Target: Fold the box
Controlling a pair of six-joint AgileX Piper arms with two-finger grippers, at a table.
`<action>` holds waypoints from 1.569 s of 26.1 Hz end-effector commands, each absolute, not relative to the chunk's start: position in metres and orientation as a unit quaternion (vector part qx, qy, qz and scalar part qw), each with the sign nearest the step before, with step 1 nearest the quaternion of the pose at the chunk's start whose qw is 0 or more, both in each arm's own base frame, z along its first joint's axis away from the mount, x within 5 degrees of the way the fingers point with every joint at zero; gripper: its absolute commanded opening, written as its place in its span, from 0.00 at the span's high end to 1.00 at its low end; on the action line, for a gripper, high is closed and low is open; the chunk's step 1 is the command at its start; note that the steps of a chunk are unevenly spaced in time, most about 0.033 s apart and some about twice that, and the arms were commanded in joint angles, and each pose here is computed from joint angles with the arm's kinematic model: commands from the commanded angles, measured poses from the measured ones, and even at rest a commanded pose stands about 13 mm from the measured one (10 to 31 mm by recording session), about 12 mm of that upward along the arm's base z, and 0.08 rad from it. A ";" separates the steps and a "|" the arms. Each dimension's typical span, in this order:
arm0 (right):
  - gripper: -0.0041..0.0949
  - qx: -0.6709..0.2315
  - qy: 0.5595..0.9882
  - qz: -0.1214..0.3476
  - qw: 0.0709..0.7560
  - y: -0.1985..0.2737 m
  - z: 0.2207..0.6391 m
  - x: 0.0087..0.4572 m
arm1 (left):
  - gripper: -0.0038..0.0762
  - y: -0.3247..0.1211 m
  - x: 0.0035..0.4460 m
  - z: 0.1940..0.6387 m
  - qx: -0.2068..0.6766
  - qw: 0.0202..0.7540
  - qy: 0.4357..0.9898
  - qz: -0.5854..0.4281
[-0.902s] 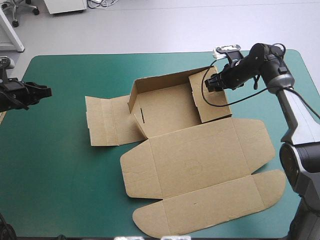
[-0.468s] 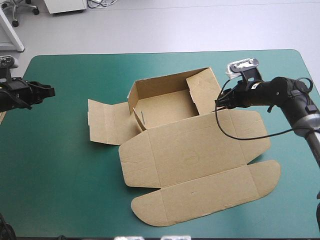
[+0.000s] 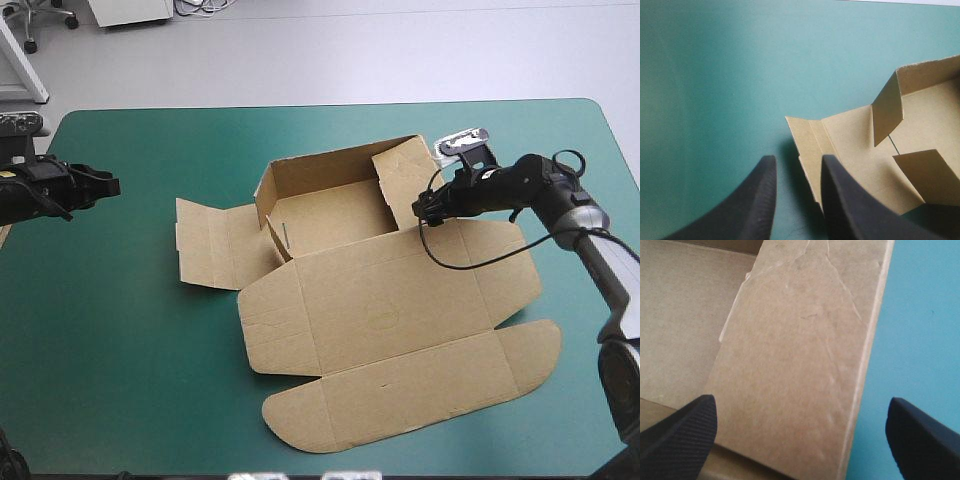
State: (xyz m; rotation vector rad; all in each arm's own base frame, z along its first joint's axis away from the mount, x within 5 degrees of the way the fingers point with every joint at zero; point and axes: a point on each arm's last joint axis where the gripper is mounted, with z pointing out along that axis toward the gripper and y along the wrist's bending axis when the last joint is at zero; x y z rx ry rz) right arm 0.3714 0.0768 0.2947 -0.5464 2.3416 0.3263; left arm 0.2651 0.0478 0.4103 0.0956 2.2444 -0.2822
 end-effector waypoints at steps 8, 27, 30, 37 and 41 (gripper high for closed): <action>0.23 -0.200 0.928 0.127 0.287 0.085 0.323 0.422 | 0.67 0.045 0.261 0.427 0.037 0.463 0.879 -0.106; 0.97 -0.214 0.945 0.036 0.245 0.112 0.314 0.444 | 0.67 0.045 0.261 0.427 0.037 0.464 0.879 -0.108; 0.97 -0.198 0.948 0.019 0.247 0.108 0.314 0.445 | 0.67 0.044 0.261 0.427 0.038 0.461 0.880 -0.110; 0.97 -0.154 0.946 0.068 0.276 0.095 0.330 0.450 | 0.67 0.046 0.263 0.423 0.029 0.464 0.878 -0.110; 0.97 -0.138 0.937 0.085 0.309 0.078 0.356 0.448 | 0.67 0.051 0.265 0.421 0.015 0.471 0.878 -0.088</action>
